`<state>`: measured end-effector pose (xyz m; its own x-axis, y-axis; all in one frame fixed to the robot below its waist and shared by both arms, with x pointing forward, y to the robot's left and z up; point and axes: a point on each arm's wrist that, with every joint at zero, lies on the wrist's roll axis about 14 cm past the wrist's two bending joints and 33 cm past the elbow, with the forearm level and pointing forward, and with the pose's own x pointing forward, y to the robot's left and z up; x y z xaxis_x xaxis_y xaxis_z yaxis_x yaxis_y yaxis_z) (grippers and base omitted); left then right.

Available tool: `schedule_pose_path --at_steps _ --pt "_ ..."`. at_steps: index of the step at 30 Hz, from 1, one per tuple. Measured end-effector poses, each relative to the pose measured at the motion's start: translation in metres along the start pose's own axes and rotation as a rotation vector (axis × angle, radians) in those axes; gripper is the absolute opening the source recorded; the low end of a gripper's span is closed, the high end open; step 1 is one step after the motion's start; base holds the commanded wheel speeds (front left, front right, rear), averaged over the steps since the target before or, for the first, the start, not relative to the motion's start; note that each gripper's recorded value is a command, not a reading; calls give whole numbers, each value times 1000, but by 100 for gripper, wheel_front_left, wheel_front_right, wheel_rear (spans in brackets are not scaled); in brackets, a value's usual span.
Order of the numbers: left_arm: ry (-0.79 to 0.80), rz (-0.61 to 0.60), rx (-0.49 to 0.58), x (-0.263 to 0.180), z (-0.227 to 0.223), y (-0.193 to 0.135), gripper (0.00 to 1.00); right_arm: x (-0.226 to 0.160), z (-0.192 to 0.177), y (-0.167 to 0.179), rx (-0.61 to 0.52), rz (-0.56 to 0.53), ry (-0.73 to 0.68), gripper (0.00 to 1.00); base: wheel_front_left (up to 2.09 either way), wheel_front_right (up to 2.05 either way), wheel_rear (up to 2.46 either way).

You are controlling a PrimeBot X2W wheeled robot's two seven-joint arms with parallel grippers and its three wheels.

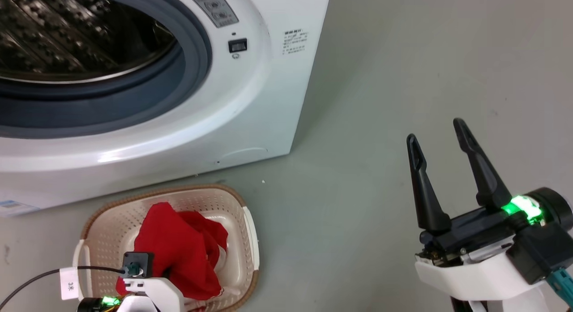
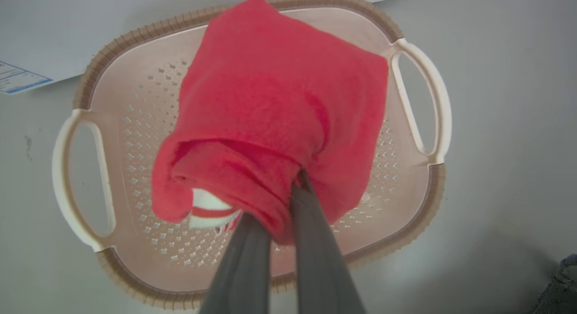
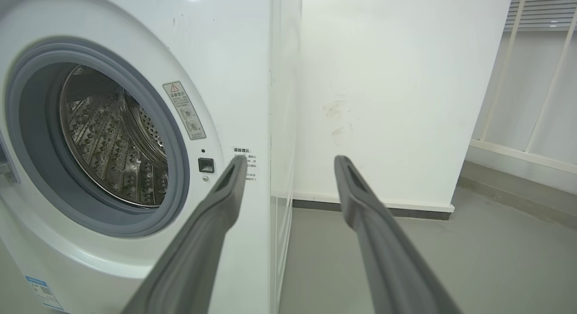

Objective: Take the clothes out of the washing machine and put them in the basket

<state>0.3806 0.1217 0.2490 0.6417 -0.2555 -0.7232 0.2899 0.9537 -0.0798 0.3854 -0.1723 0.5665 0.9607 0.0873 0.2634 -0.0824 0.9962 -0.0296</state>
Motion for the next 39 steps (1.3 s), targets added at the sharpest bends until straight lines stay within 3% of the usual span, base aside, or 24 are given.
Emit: schedule_pose_path --at_steps 20,28,29,31,39 --pt "353 -19 -41 64 -73 0 0 45 -68 -10 -15 9 100 100 0 0 0" --pt "400 17 -89 75 -84 6 0 50 -89 -10 -12 13 135 100 0 0 0" --pt "400 17 -89 75 -84 6 9 50 -89 -10 -12 14 136 100 0 0 0" --pt "390 18 -88 75 -82 5 100 50 -89 -10 -12 12 136 100 0 0 0" --pt "279 8 -59 61 -58 2 100 43 -73 -10 0 4 116 100 0 0 0"
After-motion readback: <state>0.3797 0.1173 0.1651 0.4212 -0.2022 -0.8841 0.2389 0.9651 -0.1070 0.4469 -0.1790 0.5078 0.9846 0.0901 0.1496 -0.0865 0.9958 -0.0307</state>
